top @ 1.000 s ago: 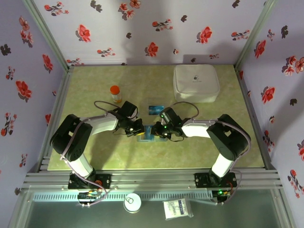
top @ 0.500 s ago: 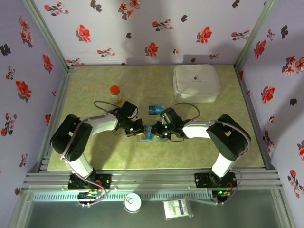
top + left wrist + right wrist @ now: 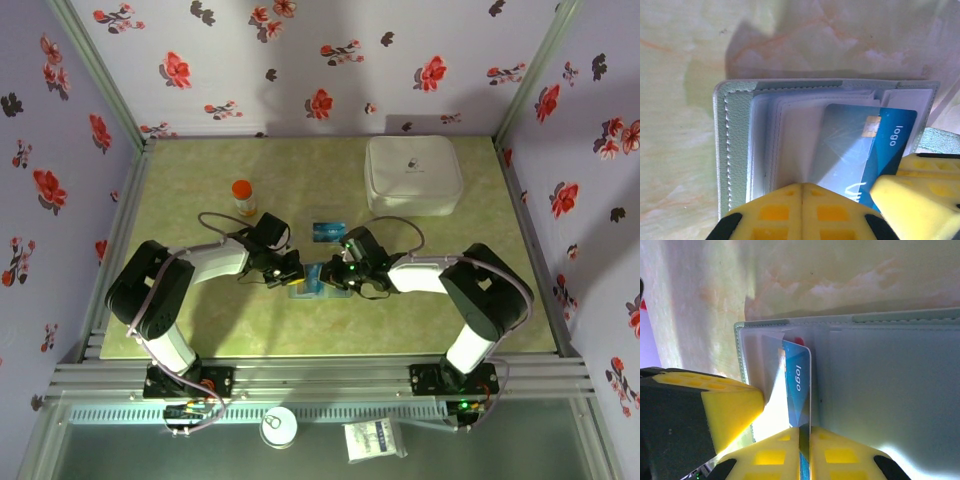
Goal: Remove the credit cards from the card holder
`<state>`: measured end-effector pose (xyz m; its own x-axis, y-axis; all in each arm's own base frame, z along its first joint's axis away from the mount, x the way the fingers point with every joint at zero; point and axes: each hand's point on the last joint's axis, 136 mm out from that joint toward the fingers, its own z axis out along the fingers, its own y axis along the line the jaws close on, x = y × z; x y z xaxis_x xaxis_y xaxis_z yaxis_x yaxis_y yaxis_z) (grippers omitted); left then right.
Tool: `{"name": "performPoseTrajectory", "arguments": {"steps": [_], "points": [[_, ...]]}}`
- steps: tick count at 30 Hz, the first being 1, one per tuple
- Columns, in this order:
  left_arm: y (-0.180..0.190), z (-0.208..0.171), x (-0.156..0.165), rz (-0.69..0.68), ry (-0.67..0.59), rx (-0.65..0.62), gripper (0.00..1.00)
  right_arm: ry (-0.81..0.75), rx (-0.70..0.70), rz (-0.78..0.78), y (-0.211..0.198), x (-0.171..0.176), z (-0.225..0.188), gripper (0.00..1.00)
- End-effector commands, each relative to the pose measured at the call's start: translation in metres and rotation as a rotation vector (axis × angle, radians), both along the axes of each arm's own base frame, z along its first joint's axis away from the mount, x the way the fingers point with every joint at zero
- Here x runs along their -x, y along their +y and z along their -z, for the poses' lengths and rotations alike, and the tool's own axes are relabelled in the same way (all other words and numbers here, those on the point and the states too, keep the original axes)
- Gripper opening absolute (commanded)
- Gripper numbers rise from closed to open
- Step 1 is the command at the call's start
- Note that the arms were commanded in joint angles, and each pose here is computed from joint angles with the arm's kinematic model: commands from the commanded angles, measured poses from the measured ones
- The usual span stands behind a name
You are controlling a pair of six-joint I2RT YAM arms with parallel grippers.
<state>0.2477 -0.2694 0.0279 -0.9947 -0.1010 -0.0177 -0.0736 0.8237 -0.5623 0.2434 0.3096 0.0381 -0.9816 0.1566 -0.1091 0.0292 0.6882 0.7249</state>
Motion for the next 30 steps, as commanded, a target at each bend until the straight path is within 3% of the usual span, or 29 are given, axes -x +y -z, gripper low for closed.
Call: {"name": "performPoseTrajectory", "arguments": {"steps": [1,21,30], "points": [[0.006,0.011,0.006,0.017,0.027,-0.052,0.00,-0.001,0.039,0.018,-0.015,0.002,0.001,0.11],[-0.002,-0.007,-0.002,0.022,-0.014,-0.004,0.00,-0.136,0.215,-0.074,-0.051,0.000,-0.036,0.07],[-0.008,-0.025,-0.011,0.023,-0.055,0.031,0.06,-0.292,0.386,-0.316,-0.065,-0.002,-0.061,0.06]]}}
